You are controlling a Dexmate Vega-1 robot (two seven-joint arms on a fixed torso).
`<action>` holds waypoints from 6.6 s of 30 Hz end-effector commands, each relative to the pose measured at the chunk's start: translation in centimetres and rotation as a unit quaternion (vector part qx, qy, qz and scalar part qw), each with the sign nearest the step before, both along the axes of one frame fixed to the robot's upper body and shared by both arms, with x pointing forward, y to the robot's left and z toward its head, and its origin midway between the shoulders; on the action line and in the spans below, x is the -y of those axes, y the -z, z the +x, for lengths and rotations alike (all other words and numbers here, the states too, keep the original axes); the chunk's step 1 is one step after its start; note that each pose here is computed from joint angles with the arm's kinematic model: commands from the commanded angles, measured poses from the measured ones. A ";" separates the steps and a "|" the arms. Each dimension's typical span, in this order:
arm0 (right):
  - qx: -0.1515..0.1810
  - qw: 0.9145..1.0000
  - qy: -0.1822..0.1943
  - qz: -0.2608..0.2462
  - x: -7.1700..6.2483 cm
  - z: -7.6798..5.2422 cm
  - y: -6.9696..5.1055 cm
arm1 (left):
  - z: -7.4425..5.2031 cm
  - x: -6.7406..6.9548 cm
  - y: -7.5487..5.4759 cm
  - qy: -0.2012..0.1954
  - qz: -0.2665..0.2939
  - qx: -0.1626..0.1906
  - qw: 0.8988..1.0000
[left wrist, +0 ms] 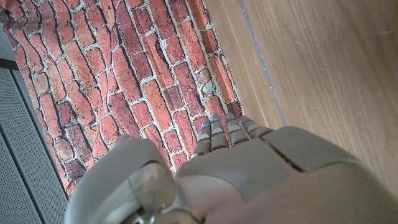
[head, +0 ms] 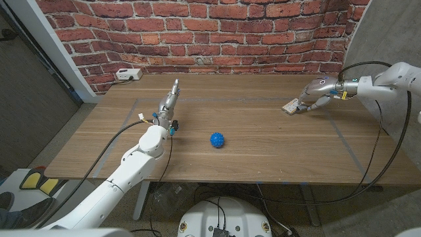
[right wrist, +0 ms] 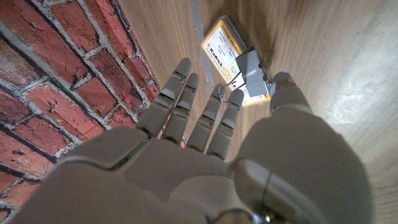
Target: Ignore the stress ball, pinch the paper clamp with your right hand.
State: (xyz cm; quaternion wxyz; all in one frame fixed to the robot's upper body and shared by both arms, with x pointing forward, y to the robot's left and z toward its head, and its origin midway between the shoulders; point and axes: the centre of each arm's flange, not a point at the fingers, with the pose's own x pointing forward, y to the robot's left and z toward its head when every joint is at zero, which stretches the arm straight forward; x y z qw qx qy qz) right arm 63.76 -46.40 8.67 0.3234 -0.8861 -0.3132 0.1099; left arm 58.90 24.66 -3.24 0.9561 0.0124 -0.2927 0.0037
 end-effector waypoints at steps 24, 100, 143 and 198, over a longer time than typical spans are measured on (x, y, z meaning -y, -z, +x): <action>0.034 0.998 -0.022 0.047 -0.5 -1.6 -0.3 | 0.5 -0.6 -0.4 0.009 0.003 0.006 1.000; 0.044 0.997 0.004 0.062 -1.5 -3.9 -1.3 | 0.4 -1.0 -0.5 0.014 0.007 0.010 1.000; -0.006 0.994 0.078 0.081 0.9 -1.8 0.5 | -0.2 -0.7 0.1 0.010 0.007 0.003 1.000; -0.011 0.998 0.047 -0.034 -1.3 0.3 -1.6 | -0.7 -0.3 1.7 0.000 -0.012 -0.005 1.000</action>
